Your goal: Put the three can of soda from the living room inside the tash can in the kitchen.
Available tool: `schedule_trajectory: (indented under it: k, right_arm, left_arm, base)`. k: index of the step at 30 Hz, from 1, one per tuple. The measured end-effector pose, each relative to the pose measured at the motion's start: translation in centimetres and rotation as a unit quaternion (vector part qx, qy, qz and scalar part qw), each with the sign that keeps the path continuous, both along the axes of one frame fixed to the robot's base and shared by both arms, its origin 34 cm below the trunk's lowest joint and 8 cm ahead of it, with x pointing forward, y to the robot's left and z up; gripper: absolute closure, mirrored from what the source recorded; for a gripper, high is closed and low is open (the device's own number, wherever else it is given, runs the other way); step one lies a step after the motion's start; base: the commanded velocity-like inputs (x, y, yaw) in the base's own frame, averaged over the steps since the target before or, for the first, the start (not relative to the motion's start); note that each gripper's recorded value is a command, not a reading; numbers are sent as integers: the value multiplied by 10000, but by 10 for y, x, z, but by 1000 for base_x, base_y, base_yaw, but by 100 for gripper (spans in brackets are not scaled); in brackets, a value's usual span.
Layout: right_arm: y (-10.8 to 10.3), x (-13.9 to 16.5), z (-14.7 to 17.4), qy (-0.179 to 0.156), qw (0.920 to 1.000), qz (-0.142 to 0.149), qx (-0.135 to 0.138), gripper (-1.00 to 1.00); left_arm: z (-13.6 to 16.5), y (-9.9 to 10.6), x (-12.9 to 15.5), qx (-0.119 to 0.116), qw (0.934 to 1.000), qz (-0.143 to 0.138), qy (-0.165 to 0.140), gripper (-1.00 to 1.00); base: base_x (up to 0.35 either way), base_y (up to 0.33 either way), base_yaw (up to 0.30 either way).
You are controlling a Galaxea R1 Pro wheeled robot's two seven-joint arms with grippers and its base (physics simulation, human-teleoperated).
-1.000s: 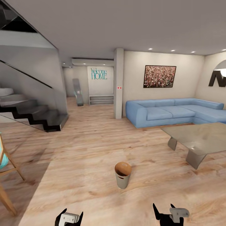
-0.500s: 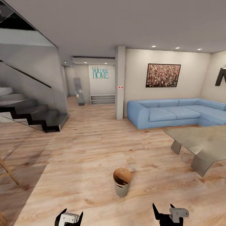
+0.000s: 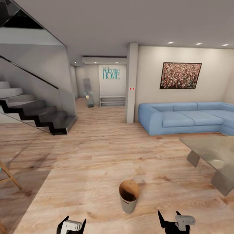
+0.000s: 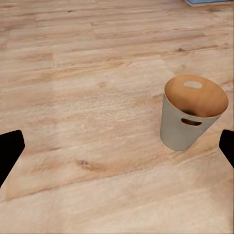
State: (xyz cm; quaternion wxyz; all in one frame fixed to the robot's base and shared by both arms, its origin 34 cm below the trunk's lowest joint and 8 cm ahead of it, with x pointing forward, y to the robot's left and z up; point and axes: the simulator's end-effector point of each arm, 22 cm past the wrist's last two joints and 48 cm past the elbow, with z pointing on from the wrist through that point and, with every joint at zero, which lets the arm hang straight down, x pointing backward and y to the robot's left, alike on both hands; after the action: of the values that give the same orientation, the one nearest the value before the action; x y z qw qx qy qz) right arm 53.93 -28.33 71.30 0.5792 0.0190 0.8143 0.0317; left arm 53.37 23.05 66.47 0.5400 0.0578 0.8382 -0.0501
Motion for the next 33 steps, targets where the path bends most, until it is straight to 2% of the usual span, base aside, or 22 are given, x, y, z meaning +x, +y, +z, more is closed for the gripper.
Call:
schedule_trajectory:
  k: [20,33]
  right_arm:
    - [0,-3,-10,123,9999,0,-3,-100]
    - [0,-3,-11,146,9999,-1,-2,-100]
  left_arm:
    - [-9,0,-4,0,9999,1,112,-100]
    - [-10,1,-4,-16,9999,27,134,-100]
  base:
    - [268,-142,153]
    - [158,-22,32]
